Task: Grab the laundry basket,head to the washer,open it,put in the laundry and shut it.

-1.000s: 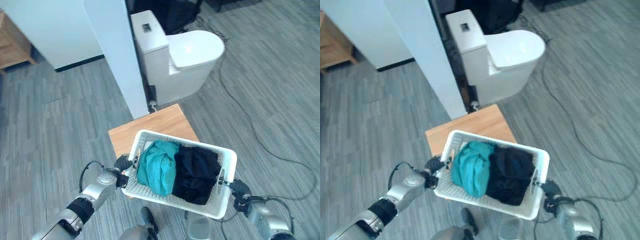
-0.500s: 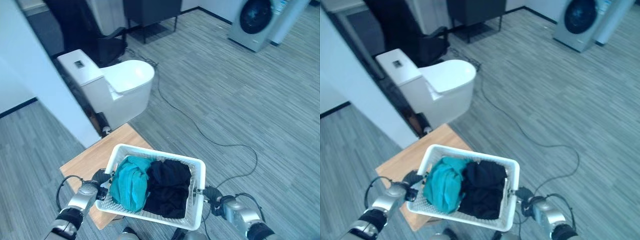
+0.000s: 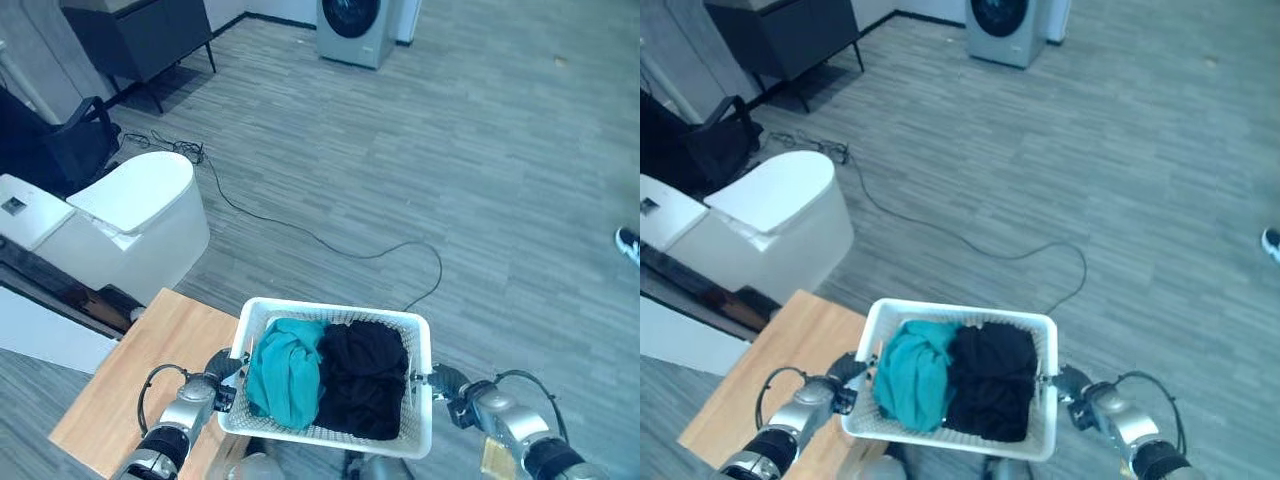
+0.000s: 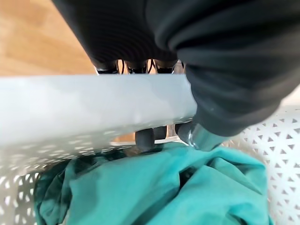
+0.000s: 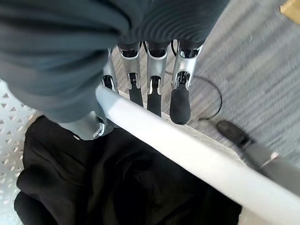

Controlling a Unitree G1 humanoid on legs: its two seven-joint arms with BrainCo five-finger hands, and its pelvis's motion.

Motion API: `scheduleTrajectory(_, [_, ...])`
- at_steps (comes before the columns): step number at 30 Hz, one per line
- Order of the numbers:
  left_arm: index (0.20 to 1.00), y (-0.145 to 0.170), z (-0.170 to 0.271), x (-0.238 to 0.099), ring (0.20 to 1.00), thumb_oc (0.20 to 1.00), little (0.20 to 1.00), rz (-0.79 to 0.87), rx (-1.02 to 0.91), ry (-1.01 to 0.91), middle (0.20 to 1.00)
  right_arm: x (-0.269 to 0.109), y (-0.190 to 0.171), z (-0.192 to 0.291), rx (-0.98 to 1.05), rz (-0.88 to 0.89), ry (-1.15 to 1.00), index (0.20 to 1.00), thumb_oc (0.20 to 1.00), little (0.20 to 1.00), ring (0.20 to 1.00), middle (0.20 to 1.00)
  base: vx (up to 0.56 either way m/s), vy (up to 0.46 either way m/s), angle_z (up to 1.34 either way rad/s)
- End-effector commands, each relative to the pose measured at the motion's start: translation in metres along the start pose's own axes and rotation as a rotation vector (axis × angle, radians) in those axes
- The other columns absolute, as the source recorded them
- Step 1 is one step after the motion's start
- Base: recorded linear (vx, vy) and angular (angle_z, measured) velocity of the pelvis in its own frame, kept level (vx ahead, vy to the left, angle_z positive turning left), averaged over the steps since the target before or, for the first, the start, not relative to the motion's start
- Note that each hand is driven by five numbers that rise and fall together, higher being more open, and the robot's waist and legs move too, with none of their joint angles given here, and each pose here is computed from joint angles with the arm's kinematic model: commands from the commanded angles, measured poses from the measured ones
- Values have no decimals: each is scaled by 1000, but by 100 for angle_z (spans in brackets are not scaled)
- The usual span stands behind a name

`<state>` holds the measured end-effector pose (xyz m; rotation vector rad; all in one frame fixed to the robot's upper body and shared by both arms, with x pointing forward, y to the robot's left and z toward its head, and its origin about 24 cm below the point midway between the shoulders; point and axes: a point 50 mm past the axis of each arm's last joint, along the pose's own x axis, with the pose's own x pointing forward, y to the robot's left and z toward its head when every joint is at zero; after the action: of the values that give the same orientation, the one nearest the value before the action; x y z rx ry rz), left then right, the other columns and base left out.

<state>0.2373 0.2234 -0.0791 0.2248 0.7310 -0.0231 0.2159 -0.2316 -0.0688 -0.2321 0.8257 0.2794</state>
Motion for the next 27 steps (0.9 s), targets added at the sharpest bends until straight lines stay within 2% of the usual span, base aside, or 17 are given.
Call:
scheduleTrajectory(1, [200, -13, 28, 0, 200, 200, 200, -101, -37, -149, 200, 5, 28, 56, 31, 184, -273, 200, 200, 200, 200, 200, 71, 115, -24])
scheduleTrajectory(9, [200, -27, 38, 0, 200, 200, 200, -150, -34, -194, 200, 4, 15, 38, 115, 115, -243, 200, 200, 200, 200, 200, 70, 163, -30])
scheduleTrajectory(15, [200, -11, 34, -4, 200, 200, 200, -117, -28, -183, 200, 2, 20, 31, 115, 136, -234, 200, 200, 200, 200, 200, -3, 82, -78])
scheduleTrajectory(18, [200, -9, 30, -5, 200, 200, 200, -116, -23, -163, 200, 4, 22, 28, 112, 148, -215, 200, 200, 200, 200, 200, 4, -28, -121])
scheduleTrajectory(27, [200, -14, 23, -2, 200, 200, 200, -132, -35, -130, 200, -1, 19, 9, 178, 137, -178, 200, 200, 200, 200, 200, 12, -162, -37])
